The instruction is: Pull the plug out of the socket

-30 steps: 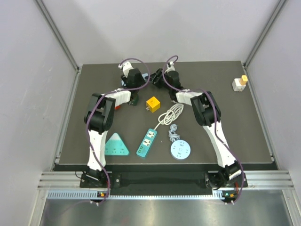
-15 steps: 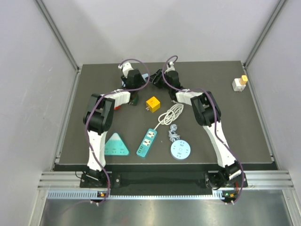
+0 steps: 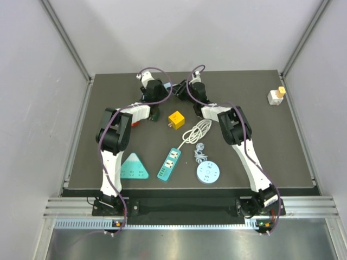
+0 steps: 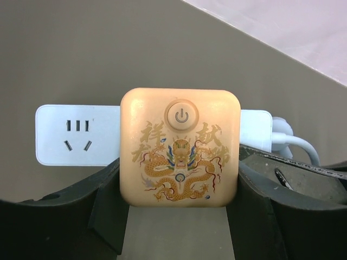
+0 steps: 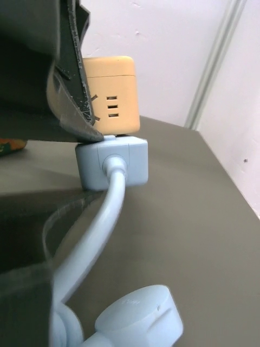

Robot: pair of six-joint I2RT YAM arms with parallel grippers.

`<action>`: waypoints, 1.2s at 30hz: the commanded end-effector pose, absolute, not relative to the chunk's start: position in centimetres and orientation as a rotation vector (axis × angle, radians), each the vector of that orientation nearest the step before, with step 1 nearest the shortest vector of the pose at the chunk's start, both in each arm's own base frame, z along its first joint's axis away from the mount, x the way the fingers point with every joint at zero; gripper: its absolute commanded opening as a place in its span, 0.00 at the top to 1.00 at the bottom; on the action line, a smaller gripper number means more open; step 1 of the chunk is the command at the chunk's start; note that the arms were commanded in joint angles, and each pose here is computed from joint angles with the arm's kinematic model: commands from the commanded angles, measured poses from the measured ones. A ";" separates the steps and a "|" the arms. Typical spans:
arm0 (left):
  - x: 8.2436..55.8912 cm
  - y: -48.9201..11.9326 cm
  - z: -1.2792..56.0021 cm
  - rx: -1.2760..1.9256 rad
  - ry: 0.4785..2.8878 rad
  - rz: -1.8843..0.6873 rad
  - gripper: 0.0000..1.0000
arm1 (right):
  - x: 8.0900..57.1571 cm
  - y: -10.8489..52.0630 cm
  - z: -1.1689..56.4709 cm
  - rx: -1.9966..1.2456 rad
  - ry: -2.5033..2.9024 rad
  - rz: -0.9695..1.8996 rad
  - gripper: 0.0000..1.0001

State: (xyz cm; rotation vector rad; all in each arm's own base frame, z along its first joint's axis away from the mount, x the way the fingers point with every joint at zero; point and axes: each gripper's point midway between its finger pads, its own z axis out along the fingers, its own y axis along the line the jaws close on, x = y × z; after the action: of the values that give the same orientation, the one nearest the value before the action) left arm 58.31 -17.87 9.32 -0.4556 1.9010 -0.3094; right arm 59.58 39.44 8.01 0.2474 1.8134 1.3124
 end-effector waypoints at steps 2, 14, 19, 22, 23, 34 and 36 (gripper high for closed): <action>58.8 -21.0 16.5 -0.451 1.736 -0.534 1.00 | 60.1 39.4 7.3 0.285 1.818 1.257 0.81; 57.4 -21.0 17.0 -0.456 1.671 -0.547 1.00 | 60.4 34.7 3.3 0.562 2.040 0.784 1.00; 56.9 -21.9 17.6 -0.415 1.628 -0.590 1.00 | 59.7 33.4 2.0 0.657 2.095 0.687 1.00; 56.3 -22.4 19.4 -0.385 1.571 -0.622 1.00 | 59.8 32.8 1.1 0.697 2.114 0.700 1.00; 56.3 -22.6 19.7 -0.372 1.562 -0.622 1.00 | 60.0 32.8 1.4 0.692 2.109 0.700 1.00; 55.1 -22.3 24.3 -0.516 1.506 -0.691 1.00 | 59.5 32.6 1.0 0.677 2.150 0.664 1.00; 55.3 -21.5 24.5 -0.599 1.494 -0.800 1.00 | 59.5 32.6 0.9 0.677 2.152 0.664 1.00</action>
State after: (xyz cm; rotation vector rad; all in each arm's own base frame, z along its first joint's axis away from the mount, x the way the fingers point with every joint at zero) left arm 56.38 -16.68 10.24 -0.5619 1.7752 -0.3583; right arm 58.07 39.66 8.42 0.5175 2.0674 1.0806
